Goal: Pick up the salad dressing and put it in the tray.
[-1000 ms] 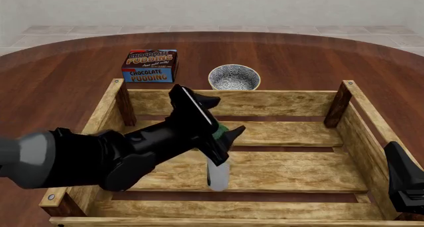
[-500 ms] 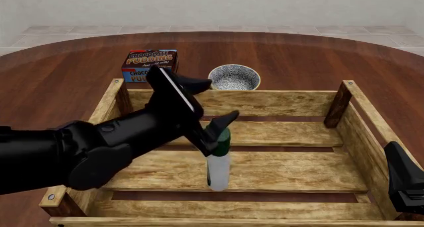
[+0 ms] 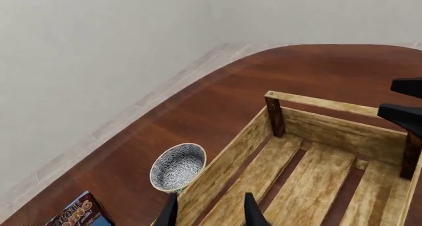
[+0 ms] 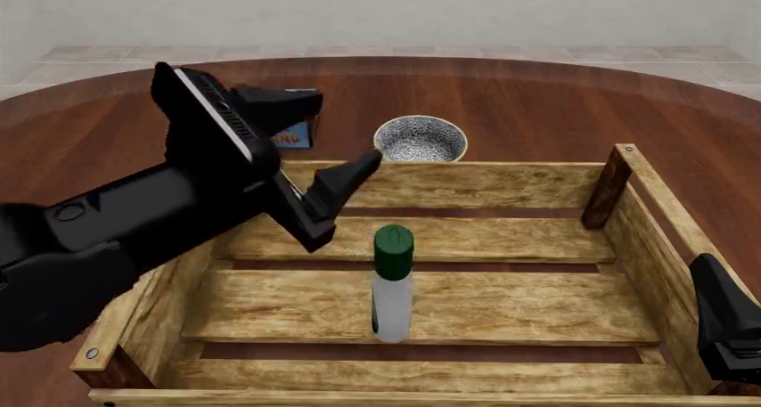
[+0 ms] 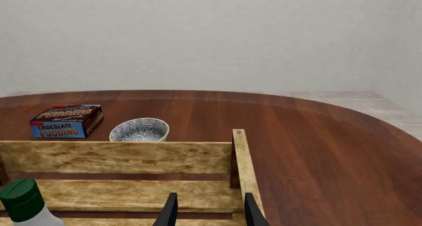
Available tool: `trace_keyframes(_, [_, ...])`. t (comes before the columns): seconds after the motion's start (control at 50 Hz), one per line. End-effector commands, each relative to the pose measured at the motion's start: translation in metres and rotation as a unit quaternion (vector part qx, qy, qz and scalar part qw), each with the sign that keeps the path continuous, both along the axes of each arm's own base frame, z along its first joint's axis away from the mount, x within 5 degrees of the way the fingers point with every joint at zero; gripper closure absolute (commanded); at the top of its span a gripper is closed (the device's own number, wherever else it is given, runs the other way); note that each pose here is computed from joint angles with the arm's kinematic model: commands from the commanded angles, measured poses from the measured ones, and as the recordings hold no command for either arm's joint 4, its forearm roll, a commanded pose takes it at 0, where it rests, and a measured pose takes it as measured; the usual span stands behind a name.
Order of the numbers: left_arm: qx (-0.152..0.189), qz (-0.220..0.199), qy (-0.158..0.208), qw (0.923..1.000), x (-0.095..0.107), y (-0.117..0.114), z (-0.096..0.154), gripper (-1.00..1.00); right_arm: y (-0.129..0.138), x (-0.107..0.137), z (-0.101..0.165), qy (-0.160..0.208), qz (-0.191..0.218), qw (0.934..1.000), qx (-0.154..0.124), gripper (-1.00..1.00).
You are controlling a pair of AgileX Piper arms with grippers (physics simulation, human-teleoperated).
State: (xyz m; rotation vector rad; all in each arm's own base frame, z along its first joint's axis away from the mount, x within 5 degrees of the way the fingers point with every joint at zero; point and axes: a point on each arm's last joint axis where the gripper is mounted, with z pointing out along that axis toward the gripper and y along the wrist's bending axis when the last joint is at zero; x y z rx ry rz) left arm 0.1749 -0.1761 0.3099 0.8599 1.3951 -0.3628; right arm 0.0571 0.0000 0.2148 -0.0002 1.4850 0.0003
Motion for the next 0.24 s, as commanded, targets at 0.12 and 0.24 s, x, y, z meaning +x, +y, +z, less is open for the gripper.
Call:
trace_keyframes(0.12, [-0.023,0.031,-0.027,0.9989,-0.014,0.033,0.021,-1.00,0.000,0.000,0.000,0.000,0.000,1.0000,0.000,-1.00])
trace_keyframes(0.24, [-0.029,0.055,-0.034,0.9975,-0.014,0.047,0.025,-1.00,0.000,0.000,0.000,0.000,0.000,1.0000,0.000,-1.00])
